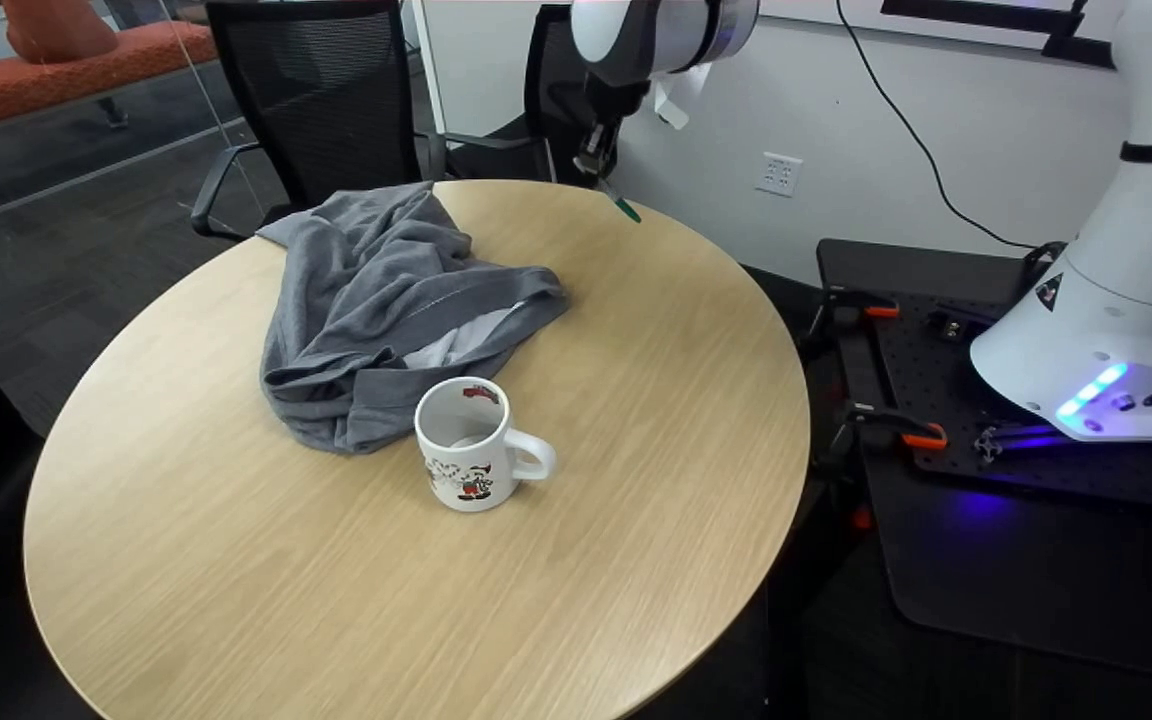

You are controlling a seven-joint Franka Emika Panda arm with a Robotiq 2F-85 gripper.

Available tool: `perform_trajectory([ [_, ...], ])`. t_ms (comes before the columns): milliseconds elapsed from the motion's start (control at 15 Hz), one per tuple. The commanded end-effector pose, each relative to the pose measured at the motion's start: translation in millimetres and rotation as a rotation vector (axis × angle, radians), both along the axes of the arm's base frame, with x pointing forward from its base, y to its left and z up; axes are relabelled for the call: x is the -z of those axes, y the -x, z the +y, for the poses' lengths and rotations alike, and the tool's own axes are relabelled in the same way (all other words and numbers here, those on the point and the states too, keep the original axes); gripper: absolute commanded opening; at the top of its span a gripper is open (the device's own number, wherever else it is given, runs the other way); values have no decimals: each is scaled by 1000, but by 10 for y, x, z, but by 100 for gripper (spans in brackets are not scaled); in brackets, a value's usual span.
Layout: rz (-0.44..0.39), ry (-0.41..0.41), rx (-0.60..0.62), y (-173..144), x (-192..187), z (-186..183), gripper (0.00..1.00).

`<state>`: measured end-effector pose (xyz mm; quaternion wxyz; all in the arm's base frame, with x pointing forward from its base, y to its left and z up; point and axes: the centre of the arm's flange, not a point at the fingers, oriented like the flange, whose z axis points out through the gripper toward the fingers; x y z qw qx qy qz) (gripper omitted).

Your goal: Pick the marker from the cup and put it on the table

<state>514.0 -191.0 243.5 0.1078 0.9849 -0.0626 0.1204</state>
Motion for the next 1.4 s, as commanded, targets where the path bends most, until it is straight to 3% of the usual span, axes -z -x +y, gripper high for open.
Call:
perform_trajectory([
  [0,59,15,3,-382,-370,98,3],
  [600,155,187,22,-739,-330,186,3],
  [1333,335,91,17,-792,254,83,3],
])
